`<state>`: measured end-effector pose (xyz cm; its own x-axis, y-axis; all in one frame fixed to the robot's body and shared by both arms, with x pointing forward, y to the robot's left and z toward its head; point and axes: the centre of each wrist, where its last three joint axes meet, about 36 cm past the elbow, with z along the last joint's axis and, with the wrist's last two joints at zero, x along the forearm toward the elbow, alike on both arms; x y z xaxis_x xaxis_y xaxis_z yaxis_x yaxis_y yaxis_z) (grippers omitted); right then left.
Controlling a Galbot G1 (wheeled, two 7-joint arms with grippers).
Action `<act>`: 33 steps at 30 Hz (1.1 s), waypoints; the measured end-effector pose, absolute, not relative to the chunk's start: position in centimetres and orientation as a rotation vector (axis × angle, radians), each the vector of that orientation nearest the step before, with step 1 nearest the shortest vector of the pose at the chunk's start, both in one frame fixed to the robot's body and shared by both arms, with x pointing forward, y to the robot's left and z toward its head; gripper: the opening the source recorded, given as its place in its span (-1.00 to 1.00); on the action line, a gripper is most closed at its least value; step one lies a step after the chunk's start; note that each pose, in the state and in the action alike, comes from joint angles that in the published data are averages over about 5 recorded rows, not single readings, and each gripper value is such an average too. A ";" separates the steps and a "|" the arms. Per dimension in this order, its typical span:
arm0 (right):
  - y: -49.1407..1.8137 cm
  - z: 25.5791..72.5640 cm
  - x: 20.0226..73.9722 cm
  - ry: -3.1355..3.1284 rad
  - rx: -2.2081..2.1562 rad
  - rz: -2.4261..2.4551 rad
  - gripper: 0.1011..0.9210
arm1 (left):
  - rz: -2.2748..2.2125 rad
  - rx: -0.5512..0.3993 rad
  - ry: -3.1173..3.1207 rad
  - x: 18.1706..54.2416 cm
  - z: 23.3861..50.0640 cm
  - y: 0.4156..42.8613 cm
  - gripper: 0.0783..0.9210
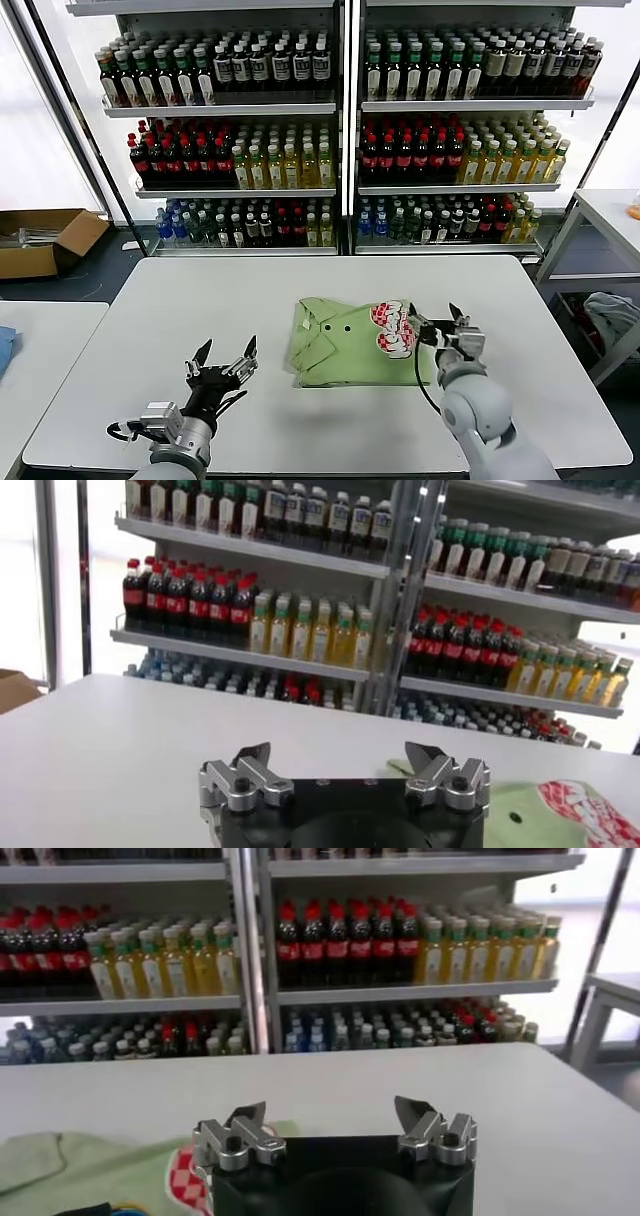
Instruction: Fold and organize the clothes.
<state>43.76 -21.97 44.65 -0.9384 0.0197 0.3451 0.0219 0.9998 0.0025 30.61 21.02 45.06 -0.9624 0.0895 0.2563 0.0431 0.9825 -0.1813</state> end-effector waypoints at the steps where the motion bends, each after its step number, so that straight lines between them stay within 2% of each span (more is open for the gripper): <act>1: -21.7 44.5 44.4 -2.783 -0.017 -0.011 0.76 | 0.253 -0.094 -2.861 30.6 45.1 21.1 0.77; 16: -17.9 42.7 48.9 -2.704 0.103 -0.016 0.76 | 0.256 -0.087 -2.835 31.1 44.4 20.9 0.77; 33: -17.5 40.4 50.1 -2.616 0.078 -0.060 0.76 | 0.241 -0.094 -2.822 31.0 44.2 21.0 0.77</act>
<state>50.13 -17.53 40.38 -0.8645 -0.0673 0.4981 -0.0444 0.9974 0.0576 30.96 21.05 44.22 -0.9510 0.0903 0.2957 0.0389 0.9837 -0.1754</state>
